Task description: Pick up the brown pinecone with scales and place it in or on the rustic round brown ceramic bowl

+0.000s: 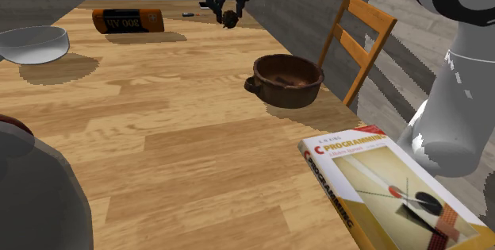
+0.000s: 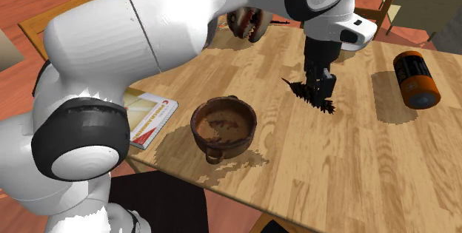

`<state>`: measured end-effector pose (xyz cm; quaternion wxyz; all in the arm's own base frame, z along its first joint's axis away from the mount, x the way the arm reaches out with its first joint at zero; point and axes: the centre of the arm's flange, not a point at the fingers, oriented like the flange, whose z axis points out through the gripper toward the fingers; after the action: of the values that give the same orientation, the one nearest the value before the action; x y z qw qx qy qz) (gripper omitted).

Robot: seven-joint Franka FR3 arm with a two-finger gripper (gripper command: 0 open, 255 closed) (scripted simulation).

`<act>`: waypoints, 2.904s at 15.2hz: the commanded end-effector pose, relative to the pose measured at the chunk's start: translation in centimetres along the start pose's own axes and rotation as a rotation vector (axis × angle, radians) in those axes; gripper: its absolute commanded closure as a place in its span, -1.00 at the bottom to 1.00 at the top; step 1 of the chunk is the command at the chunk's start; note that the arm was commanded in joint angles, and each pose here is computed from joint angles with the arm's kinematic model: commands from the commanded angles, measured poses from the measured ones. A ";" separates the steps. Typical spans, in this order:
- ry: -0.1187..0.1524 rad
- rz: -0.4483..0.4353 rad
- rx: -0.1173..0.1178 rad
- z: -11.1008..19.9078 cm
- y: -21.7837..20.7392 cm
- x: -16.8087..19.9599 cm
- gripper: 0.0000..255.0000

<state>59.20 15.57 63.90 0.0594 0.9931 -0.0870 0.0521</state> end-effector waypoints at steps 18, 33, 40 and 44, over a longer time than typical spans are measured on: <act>-0.017 -0.005 -0.037 -2.4 0.3 -9.7 -1.00; -0.081 -0.021 -0.182 10.8 -5.2 -10.3 -1.00; -0.081 -0.021 -0.182 11.1 -5.1 -10.3 -1.00; -0.081 -0.021 -0.182 11.1 -5.1 -10.3 1.00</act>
<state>51.06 20.89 51.27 0.1465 0.9857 -0.0833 0.0034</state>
